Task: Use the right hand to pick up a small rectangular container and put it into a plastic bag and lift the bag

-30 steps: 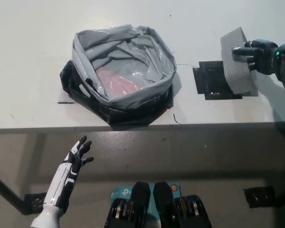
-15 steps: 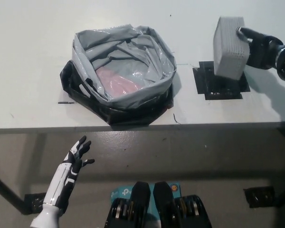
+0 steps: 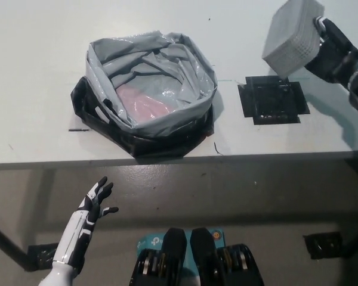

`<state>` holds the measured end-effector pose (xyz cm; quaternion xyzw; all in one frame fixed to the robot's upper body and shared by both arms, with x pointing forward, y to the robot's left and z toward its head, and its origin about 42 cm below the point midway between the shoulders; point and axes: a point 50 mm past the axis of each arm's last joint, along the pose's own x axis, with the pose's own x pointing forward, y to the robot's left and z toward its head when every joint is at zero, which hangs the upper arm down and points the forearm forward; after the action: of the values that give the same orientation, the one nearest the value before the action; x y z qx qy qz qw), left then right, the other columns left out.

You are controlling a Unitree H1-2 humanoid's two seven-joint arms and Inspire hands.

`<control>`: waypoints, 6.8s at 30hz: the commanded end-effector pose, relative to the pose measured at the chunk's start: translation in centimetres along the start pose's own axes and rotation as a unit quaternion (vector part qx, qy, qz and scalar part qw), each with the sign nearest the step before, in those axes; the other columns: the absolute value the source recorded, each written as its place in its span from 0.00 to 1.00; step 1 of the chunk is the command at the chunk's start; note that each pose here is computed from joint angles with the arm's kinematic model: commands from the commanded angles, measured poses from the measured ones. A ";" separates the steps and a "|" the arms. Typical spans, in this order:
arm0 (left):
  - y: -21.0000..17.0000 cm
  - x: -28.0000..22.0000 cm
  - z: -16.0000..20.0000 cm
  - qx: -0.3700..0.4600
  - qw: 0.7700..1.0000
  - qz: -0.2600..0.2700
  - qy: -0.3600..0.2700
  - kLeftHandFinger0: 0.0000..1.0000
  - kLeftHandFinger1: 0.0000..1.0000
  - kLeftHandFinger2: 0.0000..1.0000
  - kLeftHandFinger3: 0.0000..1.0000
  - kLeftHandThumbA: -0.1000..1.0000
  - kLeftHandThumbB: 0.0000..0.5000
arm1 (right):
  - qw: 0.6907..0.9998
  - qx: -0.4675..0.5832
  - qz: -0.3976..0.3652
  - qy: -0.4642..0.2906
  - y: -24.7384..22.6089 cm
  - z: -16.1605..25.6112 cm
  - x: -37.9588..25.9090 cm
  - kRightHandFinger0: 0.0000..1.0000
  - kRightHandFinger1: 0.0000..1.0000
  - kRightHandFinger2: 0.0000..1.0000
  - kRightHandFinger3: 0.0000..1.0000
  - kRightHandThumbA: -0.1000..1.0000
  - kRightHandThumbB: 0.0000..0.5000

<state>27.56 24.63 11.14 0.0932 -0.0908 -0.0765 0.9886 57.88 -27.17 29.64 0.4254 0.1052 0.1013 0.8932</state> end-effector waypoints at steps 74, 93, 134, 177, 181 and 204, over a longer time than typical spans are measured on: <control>0.0 1.4 1.3 0.025 0.998 -0.043 -0.035 0.75 0.87 1.00 1.00 1.00 0.25 | 0.749 -0.640 0.174 0.014 18.4 -15.9 3.6 1.00 1.00 1.00 1.00 0.58 0.73; 0.0 1.6 1.3 0.036 0.998 -0.047 -0.036 0.70 0.81 1.00 1.00 1.00 0.28 | 0.523 -0.821 0.128 -0.188 18.0 -14.5 2.7 1.00 1.00 1.00 1.00 1.00 0.82; 0.0 1.8 1.4 0.050 0.997 -0.052 -0.041 0.66 0.76 1.00 1.00 1.00 0.24 | 0.720 -0.625 0.000 -0.302 15.2 -5.0 2.7 1.00 1.00 1.00 1.00 1.00 0.84; -0.6 0.4 0.7 0.048 0.997 -0.050 -0.032 0.67 0.74 1.00 1.00 1.00 0.25 | 0.582 -0.802 -0.097 -0.091 7.7 -13.2 3.9 1.00 1.00 1.00 1.00 1.00 0.91; -0.6 0.6 1.0 0.051 0.997 -0.050 -0.032 0.67 0.74 1.00 1.00 1.00 0.25 | 0.592 -0.792 -0.135 -0.059 8.3 -13.5 4.2 1.00 1.00 1.00 1.00 1.00 0.88; -0.5 1.9 1.4 0.054 0.996 -0.055 -0.039 0.67 0.72 1.00 1.00 1.00 0.29 | 0.879 -0.454 -0.091 0.115 9.8 -10.9 4.7 0.00 0.29 0.80 0.81 0.11 0.40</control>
<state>28.41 23.48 11.24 0.1381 -0.0954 -0.1244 0.9779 57.31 -12.16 25.44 -0.1487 0.2014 0.0635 0.9661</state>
